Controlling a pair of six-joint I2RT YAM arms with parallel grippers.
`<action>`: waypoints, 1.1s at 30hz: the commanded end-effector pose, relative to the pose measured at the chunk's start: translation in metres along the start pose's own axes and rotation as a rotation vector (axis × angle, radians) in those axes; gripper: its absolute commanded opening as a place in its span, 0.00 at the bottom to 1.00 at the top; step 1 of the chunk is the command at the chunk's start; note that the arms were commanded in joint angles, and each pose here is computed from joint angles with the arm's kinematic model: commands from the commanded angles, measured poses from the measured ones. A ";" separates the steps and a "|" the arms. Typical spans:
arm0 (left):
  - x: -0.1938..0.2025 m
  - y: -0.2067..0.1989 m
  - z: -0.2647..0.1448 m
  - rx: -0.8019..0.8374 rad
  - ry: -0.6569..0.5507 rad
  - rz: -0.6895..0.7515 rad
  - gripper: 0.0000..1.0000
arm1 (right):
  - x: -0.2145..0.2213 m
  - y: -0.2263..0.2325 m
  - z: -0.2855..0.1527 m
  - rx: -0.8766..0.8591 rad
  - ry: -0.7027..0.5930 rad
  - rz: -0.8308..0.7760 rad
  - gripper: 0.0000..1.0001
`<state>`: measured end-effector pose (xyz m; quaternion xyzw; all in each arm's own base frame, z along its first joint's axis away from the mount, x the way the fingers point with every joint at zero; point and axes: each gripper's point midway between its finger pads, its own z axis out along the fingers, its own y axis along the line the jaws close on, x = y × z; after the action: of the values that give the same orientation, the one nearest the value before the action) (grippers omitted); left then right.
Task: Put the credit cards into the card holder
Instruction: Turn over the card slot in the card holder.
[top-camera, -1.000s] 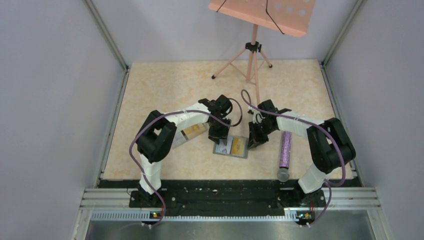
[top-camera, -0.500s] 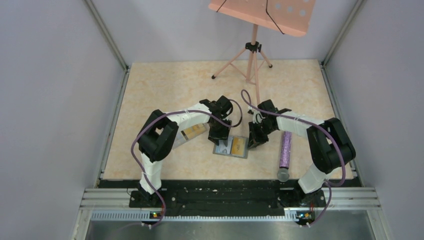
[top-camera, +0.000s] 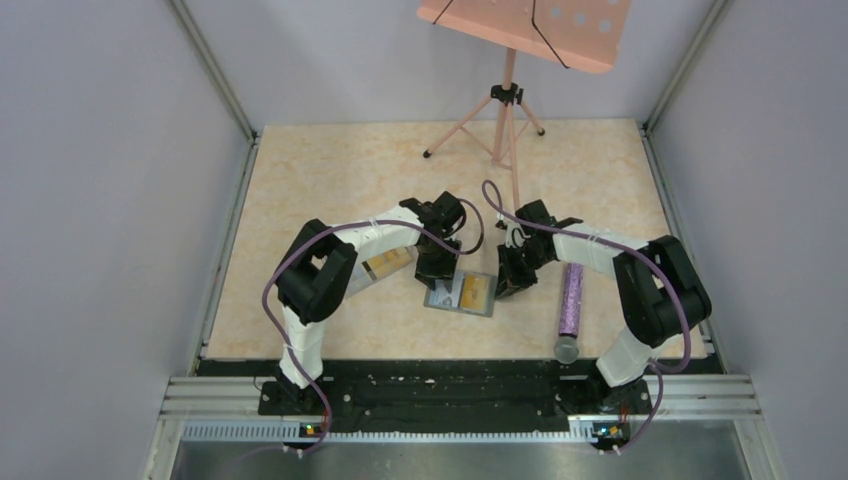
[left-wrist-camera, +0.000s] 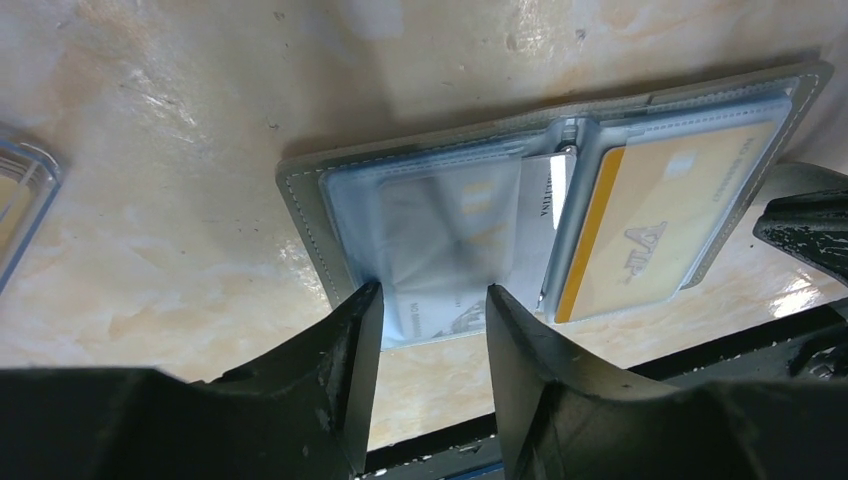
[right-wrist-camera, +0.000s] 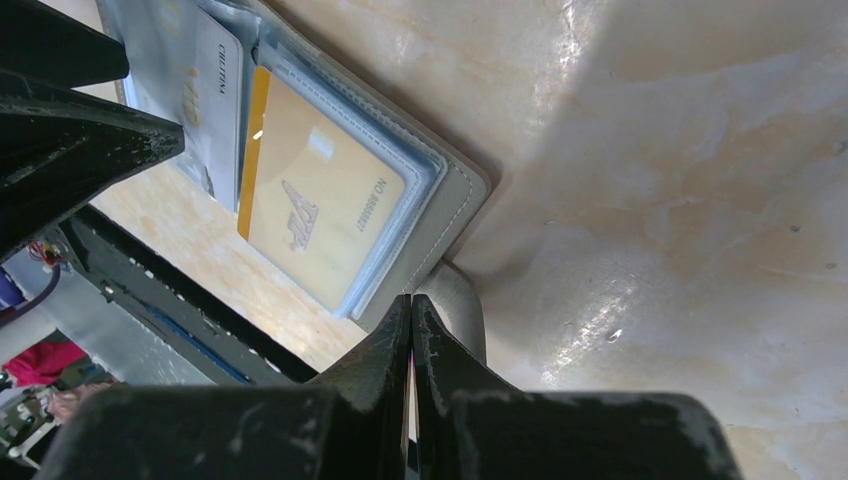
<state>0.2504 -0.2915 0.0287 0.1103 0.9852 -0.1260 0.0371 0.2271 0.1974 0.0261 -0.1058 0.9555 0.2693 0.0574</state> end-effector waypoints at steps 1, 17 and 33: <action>-0.004 0.001 0.004 -0.012 -0.001 0.016 0.46 | 0.003 -0.002 0.003 -0.014 0.007 0.000 0.00; -0.020 -0.054 -0.033 0.252 -0.086 0.026 0.25 | 0.003 -0.002 0.007 -0.022 0.016 0.006 0.00; -0.037 -0.007 -0.043 0.363 -0.174 -0.188 0.42 | -0.031 0.050 -0.029 -0.168 -0.129 -0.091 0.00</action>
<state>0.2691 -0.2967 0.0623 0.0424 0.9608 -0.2653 0.0689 0.2251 0.2059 0.0404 -0.1123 0.9452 0.2998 0.0647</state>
